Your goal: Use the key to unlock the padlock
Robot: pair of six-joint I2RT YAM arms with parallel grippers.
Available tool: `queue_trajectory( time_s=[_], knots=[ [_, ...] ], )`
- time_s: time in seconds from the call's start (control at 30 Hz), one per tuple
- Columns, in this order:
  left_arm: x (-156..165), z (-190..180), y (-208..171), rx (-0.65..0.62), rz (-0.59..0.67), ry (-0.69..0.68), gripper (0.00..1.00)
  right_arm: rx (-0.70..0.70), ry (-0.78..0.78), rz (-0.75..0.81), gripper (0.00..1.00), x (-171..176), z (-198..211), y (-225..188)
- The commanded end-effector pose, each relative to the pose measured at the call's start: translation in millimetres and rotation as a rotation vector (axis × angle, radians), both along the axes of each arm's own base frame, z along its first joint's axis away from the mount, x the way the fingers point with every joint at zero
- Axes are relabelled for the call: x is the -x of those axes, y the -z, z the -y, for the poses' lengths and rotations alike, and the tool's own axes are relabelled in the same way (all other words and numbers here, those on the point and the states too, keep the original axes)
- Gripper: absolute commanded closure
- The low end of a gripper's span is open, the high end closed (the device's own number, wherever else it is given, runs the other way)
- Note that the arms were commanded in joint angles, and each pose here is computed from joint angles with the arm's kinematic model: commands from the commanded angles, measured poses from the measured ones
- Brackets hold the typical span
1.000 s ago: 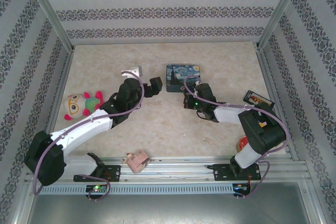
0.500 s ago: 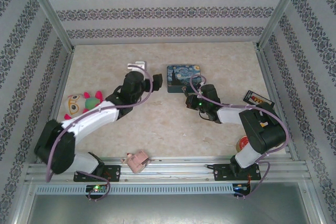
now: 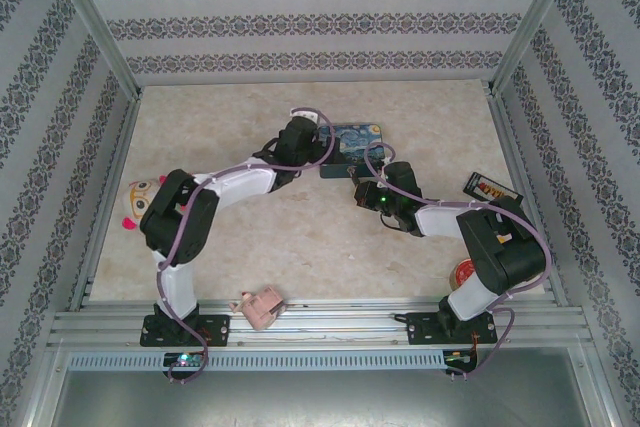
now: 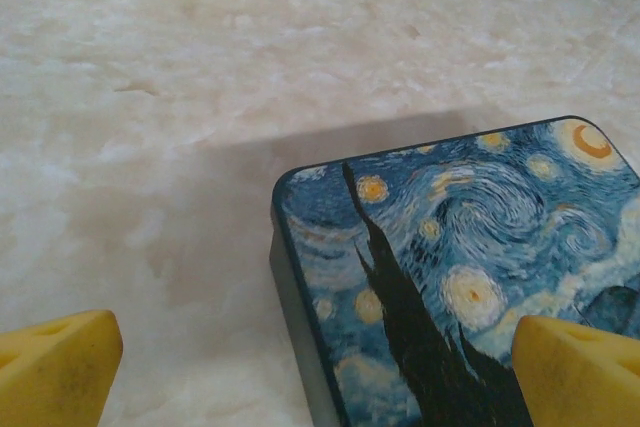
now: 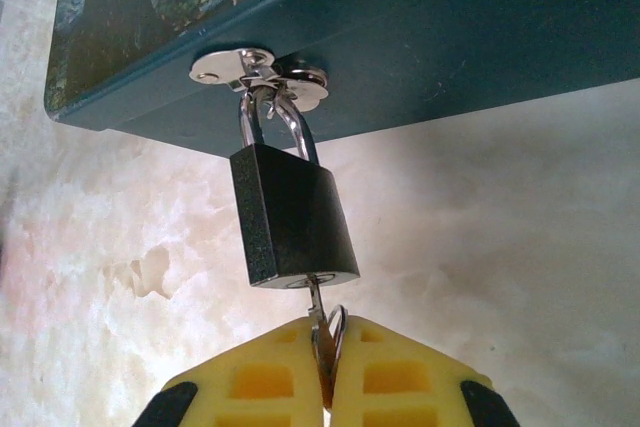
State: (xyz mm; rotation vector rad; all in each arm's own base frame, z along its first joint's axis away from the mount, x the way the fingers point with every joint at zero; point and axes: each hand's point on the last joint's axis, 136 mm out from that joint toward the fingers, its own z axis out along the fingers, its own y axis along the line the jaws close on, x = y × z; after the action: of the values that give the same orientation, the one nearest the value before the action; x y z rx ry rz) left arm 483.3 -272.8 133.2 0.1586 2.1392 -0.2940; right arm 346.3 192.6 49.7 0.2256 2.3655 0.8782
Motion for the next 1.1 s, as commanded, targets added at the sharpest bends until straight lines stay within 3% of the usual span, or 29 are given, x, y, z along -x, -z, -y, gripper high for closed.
queue_trajectory(
  time_s=[0.0,0.47,0.8,1.07],
  knots=[
    [-10,-2,13,-0.079,-0.035,0.0,0.01,-0.018,0.01,-0.051,1.0,10,4,6],
    [-2,-1,60,-0.196,-0.18,0.052,0.01,-0.036,-0.045,-0.032,1.0,12,4,-1],
    [34,-15,77,-0.15,-0.261,0.04,0.01,-0.217,-0.062,-0.081,1.0,8,14,-11],
    [55,-26,76,-0.137,-0.281,0.02,0.01,-0.233,-0.095,-0.079,0.99,18,16,-18]
  ],
)
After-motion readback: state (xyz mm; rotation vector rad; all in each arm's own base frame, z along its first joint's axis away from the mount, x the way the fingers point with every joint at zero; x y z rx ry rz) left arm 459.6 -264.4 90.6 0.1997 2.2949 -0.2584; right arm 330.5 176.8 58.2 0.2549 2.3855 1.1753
